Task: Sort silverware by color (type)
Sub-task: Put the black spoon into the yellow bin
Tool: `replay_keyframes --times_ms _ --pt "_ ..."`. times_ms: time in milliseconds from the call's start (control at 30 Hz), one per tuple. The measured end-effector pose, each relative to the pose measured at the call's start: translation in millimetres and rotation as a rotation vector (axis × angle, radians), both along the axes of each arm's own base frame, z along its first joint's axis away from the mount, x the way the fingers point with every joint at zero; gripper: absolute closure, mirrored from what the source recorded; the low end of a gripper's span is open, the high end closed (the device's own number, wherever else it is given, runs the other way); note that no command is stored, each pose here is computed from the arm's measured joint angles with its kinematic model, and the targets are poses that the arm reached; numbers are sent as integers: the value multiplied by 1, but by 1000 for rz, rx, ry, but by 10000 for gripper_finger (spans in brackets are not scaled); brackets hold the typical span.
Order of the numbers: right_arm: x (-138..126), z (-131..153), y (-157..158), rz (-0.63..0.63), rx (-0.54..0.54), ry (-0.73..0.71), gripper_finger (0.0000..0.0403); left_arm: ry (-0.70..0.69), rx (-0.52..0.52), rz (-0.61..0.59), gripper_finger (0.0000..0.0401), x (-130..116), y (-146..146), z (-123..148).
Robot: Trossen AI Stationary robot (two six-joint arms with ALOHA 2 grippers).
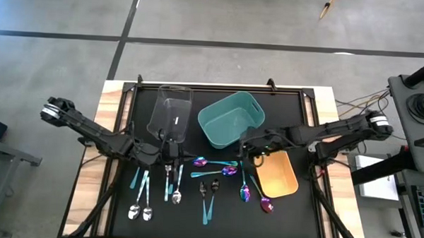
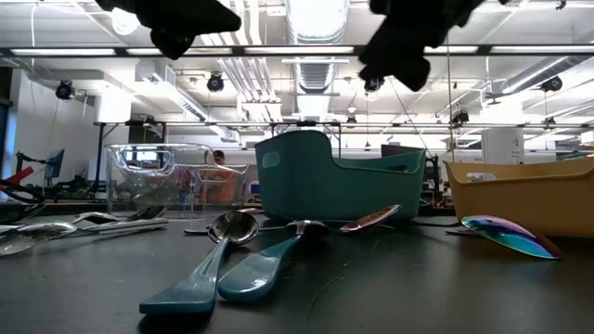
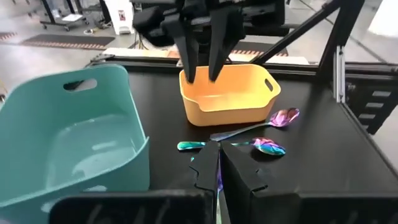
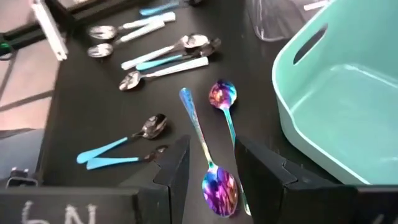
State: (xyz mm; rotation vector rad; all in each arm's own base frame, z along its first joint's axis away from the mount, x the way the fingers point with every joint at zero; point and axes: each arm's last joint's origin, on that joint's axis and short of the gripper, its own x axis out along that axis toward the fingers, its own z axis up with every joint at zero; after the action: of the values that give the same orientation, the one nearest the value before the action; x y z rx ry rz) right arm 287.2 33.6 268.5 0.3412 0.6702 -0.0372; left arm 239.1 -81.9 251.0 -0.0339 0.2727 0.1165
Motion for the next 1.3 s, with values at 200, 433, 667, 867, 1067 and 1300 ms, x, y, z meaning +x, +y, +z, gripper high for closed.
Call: replay_keyframes --times_ms 200,433,667,867,1067,1300 --pt "32 5 4 -26 10 148 284 50 91 -21 401 -2 1 1" --pt "59 8 7 -41 2 312 284 98 145 -25 401 -9 4 -2" --pt "76 -2 12 -153 89 417 284 49 213 -27 401 -33 14 18" --pt "82 -15 21 -218 213 473 284 -52 230 -25 401 -61 26 34" --pt "83 -23 33 -290 320 521 284 -97 236 -24 401 -85 35 29" --pt "79 -24 54 -388 467 565 284 -130 251 -25 401 -96 40 27"
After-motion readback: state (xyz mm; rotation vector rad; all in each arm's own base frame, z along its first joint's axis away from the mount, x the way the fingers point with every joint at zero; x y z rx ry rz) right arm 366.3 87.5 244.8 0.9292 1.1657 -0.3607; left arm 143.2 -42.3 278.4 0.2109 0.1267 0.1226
